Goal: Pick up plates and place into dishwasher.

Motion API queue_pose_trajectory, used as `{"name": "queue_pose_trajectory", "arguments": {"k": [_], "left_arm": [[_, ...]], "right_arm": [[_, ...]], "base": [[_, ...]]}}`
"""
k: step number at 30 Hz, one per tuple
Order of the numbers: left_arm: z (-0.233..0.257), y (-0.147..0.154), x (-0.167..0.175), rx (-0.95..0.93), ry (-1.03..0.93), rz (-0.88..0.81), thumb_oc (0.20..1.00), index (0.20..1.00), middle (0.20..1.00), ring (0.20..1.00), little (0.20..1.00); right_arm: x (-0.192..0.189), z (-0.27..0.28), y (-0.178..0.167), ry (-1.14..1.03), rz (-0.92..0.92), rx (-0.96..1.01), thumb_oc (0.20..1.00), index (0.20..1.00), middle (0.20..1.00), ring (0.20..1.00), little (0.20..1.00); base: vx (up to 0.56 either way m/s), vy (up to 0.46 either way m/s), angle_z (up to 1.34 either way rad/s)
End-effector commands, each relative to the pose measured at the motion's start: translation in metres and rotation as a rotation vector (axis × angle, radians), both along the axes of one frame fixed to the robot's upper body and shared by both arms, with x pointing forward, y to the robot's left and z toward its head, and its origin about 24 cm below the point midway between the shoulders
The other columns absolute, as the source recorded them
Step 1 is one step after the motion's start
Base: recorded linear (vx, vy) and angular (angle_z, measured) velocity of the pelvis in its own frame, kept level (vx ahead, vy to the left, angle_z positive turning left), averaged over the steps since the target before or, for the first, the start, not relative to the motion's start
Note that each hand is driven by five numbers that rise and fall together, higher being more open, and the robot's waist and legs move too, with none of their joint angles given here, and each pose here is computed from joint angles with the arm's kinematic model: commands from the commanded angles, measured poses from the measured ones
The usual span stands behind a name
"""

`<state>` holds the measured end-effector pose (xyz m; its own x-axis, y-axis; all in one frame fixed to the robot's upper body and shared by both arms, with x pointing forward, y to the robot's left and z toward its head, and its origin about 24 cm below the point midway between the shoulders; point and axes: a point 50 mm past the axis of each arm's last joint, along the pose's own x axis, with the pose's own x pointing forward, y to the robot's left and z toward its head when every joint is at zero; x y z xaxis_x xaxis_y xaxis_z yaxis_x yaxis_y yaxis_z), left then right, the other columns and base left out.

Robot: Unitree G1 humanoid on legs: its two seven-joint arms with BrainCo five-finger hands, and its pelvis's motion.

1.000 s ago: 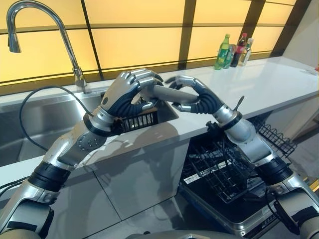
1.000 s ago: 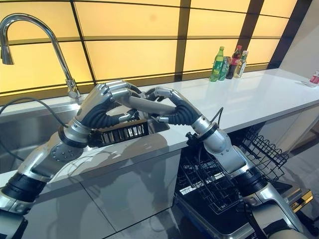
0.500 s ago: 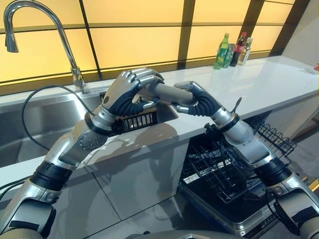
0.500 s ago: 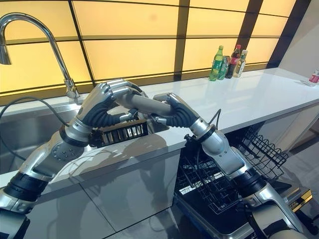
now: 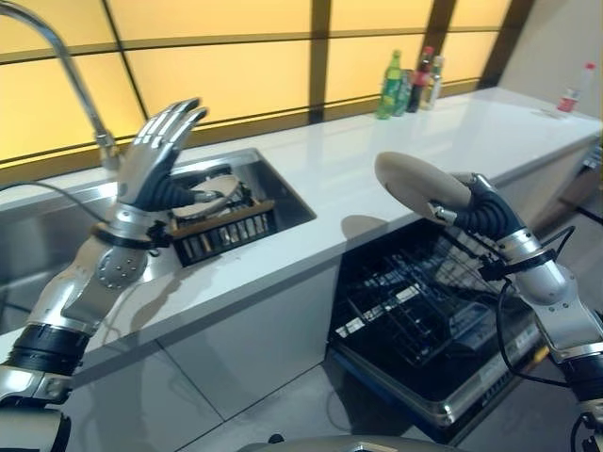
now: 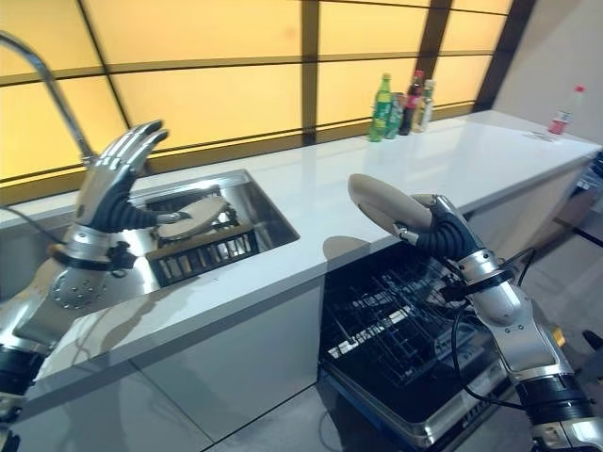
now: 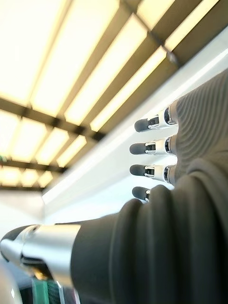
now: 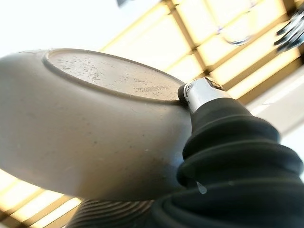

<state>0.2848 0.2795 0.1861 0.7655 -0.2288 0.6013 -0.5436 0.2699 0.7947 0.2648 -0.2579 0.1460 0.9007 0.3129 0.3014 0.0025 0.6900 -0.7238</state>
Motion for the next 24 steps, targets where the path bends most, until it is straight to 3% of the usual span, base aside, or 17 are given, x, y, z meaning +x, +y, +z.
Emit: {"name": "queue_pose_trajectory", "arguments": {"k": [1, 5, 10, 15, 24], "left_arm": [[0.021, 0.042, -0.005, 0.003, -0.11, 0.202, 1.0, 1.0, 1.0, 1.0, 1.0], [0.024, 0.069, -0.009, -0.1, -0.106, 0.314, 1.0, 1.0, 1.0, 1.0, 1.0], [0.02, 0.07, -0.01, -0.214, -0.113, 0.324, 1.0, 1.0, 1.0, 1.0, 1.0], [0.014, 0.057, -0.003, -0.239, -0.096, 0.273, 1.0, 1.0, 1.0, 1.0, 1.0], [0.022, 0.023, 0.012, -0.229, -0.082, 0.116, 1.0, 1.0, 1.0, 1.0, 1.0]], "right_arm": [[0.001, 0.015, -0.022, 0.004, -0.048, 0.007, 0.2, 0.2, 0.2, 0.2, 0.2], [0.001, -0.012, -0.033, 0.181, -0.1, 0.039, 0.2, 0.2, 0.2, 0.2, 0.2], [0.003, -0.047, -0.034, 0.359, -0.129, 0.073, 0.2, 0.2, 0.2, 0.2, 0.2], [0.01, -0.084, -0.026, 0.575, -0.116, 0.124, 0.2, 0.2, 0.2, 0.2, 0.2], [0.033, -0.121, -0.01, 0.762, -0.137, 0.191, 0.2, 0.2, 0.2, 0.2, 0.2]], "base": [[0.02, 0.007, -0.15], [0.01, 0.002, -0.1], [0.01, -0.006, -0.08], [0.0, -0.001, -0.01], [0.01, -0.007, 0.03]]}}
